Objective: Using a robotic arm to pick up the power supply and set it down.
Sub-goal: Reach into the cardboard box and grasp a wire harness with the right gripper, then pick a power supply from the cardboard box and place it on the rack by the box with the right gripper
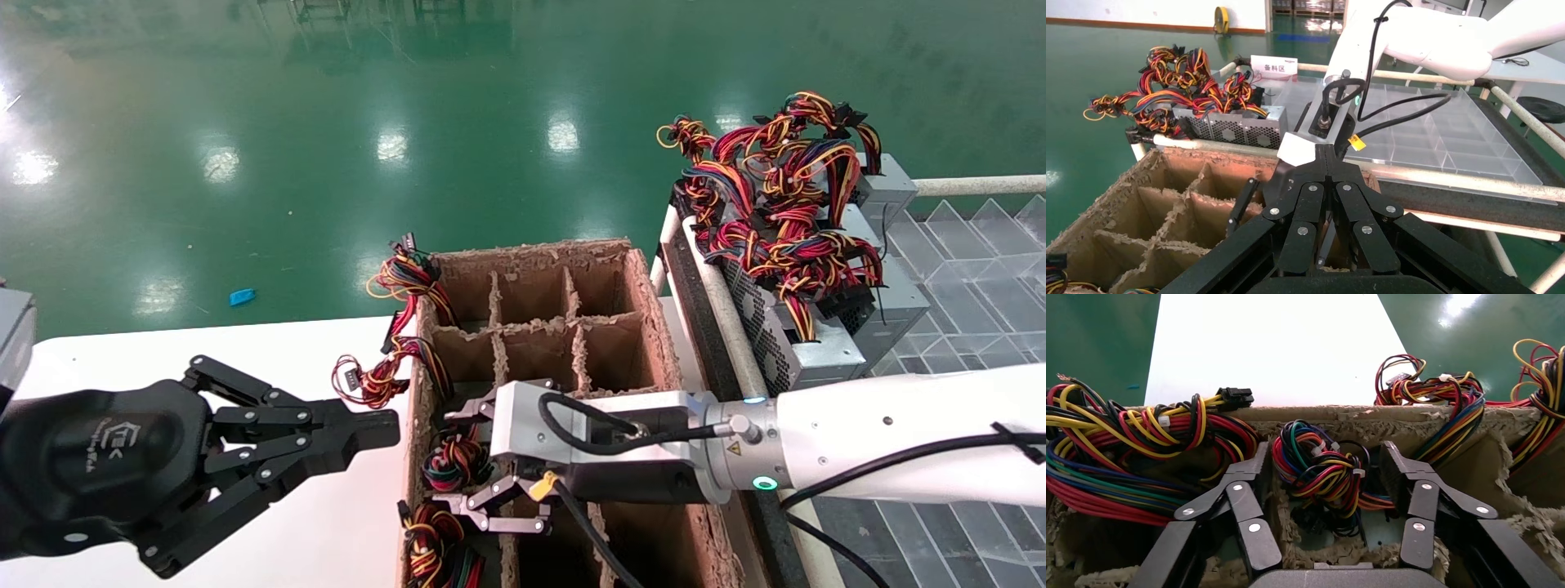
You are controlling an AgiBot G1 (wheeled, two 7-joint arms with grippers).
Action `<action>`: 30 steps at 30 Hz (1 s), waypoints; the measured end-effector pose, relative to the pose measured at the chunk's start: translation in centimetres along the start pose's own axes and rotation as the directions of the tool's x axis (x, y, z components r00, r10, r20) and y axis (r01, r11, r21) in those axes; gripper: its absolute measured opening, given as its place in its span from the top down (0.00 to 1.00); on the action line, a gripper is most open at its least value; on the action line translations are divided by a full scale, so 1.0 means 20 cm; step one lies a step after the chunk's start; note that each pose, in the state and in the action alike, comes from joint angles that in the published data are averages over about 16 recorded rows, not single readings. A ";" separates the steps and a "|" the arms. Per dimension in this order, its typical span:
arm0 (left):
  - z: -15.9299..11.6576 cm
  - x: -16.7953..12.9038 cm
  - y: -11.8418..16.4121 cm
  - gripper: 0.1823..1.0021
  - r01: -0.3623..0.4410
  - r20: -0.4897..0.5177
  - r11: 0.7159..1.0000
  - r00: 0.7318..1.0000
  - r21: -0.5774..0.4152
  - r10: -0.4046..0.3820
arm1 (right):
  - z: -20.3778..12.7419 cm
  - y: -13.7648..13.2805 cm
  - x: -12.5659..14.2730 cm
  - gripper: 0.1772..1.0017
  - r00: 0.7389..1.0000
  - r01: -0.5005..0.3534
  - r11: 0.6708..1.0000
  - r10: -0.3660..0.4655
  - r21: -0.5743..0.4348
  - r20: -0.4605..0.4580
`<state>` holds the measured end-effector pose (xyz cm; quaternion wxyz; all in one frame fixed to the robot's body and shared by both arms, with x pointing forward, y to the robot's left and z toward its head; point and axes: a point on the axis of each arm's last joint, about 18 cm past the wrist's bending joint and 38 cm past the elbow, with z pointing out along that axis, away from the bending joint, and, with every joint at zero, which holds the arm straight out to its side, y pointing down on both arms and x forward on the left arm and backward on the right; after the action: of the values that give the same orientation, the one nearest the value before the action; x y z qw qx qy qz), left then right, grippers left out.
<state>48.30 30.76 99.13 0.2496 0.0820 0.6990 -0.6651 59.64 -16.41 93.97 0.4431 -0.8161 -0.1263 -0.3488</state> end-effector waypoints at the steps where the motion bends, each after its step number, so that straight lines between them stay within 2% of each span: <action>1: 0.00 0.00 0.00 0.99 0.000 0.000 1.000 1.000 0.000 0.000 | 0.00 0.00 0.00 0.38 1.000 0.002 1.000 -0.002 -0.002 -0.001; 15: 0.00 0.00 0.00 0.99 0.000 0.000 1.000 1.000 0.000 0.000 | 0.03 -0.01 0.04 0.70 0.999 0.021 1.000 -0.022 -0.018 -0.041; 21: 0.00 0.00 0.00 0.99 0.000 0.000 1.000 1.000 0.000 0.000 | 0.03 -0.02 0.06 0.80 0.998 0.028 0.999 -0.029 -0.017 -0.053; 30: 0.00 0.00 0.00 0.99 0.000 0.000 1.000 1.000 0.000 0.000 | -0.02 -0.08 0.12 0.84 0.995 0.072 0.997 -0.072 -0.007 -0.073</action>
<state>48.30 30.76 99.13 0.2496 0.0820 0.6990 -0.6651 60.33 -16.00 96.68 0.4329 -0.7986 -0.1387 -0.3945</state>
